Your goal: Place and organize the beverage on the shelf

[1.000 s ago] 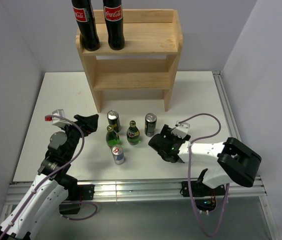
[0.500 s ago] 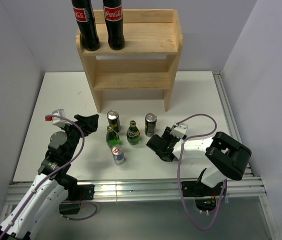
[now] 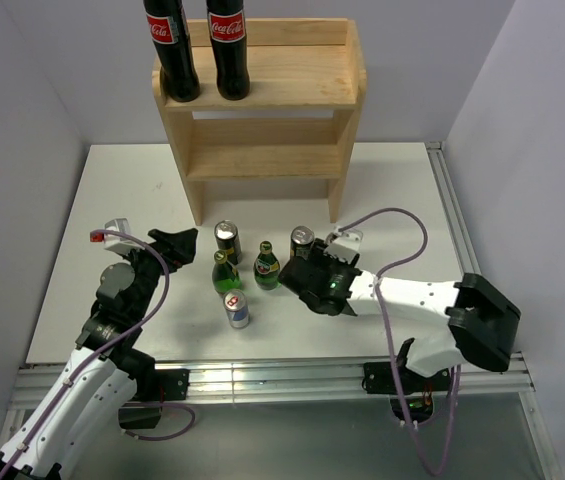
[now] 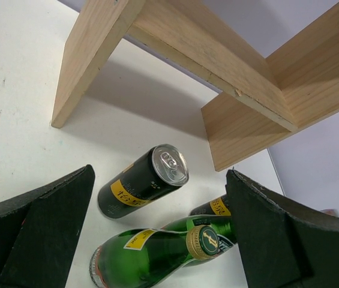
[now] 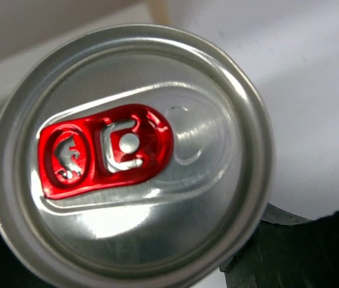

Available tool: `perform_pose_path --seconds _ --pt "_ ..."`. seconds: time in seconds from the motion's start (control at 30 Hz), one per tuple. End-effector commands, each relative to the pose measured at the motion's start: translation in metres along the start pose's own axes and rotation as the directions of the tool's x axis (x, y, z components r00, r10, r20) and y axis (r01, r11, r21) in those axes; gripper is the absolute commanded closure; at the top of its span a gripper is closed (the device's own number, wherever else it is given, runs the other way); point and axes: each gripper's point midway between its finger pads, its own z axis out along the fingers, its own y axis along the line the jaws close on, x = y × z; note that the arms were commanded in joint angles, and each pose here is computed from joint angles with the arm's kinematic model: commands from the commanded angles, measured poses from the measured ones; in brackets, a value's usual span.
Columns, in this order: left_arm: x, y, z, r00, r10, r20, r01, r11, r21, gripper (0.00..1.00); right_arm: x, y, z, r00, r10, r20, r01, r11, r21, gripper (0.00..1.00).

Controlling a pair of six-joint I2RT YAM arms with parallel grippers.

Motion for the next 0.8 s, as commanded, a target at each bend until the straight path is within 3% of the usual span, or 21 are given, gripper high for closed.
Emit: perform_pose_path --seconds 0.0,0.27,0.3,0.37,0.4,0.57,0.77 --pt "-0.010 -0.005 0.003 0.999 -0.008 0.049 0.008 1.000 0.015 0.02 -0.082 0.024 -0.035 0.989 0.020 0.147 -0.011 0.998 -0.062 1.00" --pt "-0.020 -0.013 0.006 0.997 -0.009 0.073 0.007 1.000 0.025 0.02 -0.235 0.072 -0.109 0.961 0.075 0.265 0.011 0.952 -0.307 1.00" --pt "-0.021 -0.012 0.006 0.997 -0.008 0.075 0.006 1.000 0.023 0.02 -0.248 0.075 -0.113 0.954 0.011 0.299 0.082 0.952 -0.295 1.00" --pt "-0.023 -0.013 0.006 0.996 -0.014 0.084 0.012 1.000 0.022 0.02 -0.293 0.080 -0.129 0.938 0.065 0.340 0.049 0.948 -0.315 1.00" --pt "-0.024 -0.013 0.006 0.996 -0.016 0.087 0.014 1.000 0.023 0.02 -0.302 0.086 -0.130 0.929 0.008 0.371 0.114 0.945 -0.307 1.00" --pt "-0.027 -0.015 0.005 0.996 -0.021 0.091 0.018 0.999 0.028 0.02 -0.388 0.103 -0.150 0.883 0.083 0.463 0.098 0.930 -0.354 1.00" --pt "-0.028 -0.014 0.003 0.995 -0.018 0.096 0.016 1.000 0.025 0.02 -0.464 0.114 -0.135 0.835 0.103 0.540 0.095 0.941 -0.325 1.00"
